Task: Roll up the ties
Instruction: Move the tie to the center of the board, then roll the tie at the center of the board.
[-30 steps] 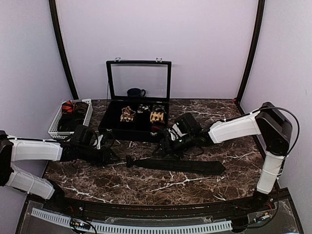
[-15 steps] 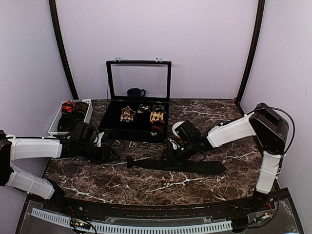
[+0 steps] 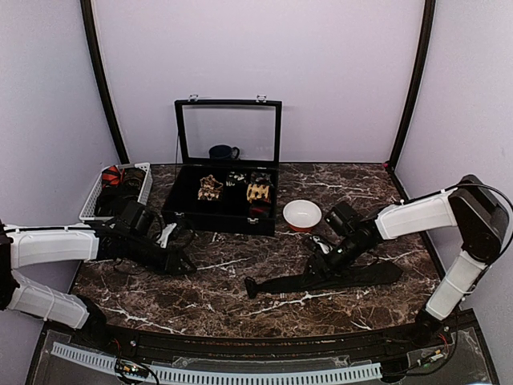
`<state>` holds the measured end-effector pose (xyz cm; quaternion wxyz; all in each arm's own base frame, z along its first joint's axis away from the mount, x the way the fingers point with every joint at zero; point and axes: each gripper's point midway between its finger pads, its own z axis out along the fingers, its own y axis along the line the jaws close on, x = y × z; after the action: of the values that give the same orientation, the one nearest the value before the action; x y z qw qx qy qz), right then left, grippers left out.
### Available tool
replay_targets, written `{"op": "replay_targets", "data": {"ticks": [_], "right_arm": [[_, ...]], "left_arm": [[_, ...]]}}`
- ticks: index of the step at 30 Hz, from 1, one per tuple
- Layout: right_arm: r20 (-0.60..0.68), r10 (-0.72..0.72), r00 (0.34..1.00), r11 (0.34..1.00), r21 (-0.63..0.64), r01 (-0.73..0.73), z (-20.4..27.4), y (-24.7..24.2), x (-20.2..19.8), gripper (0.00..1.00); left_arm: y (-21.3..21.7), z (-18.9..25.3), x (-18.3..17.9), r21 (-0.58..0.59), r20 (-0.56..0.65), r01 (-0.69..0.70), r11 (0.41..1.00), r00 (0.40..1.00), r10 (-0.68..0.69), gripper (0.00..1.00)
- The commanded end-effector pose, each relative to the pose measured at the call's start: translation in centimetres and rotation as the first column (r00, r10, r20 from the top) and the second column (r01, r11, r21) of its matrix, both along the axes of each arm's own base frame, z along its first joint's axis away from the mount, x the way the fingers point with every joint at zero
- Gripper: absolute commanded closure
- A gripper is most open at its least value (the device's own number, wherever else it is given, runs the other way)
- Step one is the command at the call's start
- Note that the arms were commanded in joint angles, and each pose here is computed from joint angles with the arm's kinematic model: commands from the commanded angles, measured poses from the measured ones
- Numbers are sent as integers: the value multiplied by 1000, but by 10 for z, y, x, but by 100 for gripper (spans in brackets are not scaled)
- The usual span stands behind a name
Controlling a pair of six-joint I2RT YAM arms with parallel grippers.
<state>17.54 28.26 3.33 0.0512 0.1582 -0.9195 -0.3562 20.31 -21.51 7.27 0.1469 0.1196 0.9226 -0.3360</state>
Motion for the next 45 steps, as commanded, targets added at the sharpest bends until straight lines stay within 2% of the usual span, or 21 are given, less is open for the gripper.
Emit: {"op": "replay_targets", "data": {"ticks": [1,5,9,15,21,26,32,45], "right_arm": [[-12,62,998,996,-60,-63,11,-19,-9,45],[31,-4,1000,999,50,2,45,10,15,48],[47,-38,998,992,121,32,63,42,20,53],[40,-22,999,991,133,16,55,82,15,73],[26,-1,1000,996,90,-1,27,97,10,83],[-2,9,1000,1000,16,-9,-11,93,9,88],[-28,11,1000,1000,-11,-11,-33,87,1,90],[-22,31,999,999,-31,-32,-38,83,-1,91]], "left_arm": [[-14,11,-5,-21,42,89,996,995,-88,56],[-32,9,-7,-61,46,113,992,993,-111,61],[-61,7,-21,-116,48,160,980,987,-155,65],[-80,-10,-18,-110,33,135,985,991,-132,73],[-91,-20,-13,-135,-1,124,983,992,-125,76],[-98,-32,-15,-131,-25,141,981,989,-145,76],[-114,-38,-9,-138,-25,156,978,987,-161,76],[-159,-19,-13,-226,34,267,937,963,-267,77]]}}
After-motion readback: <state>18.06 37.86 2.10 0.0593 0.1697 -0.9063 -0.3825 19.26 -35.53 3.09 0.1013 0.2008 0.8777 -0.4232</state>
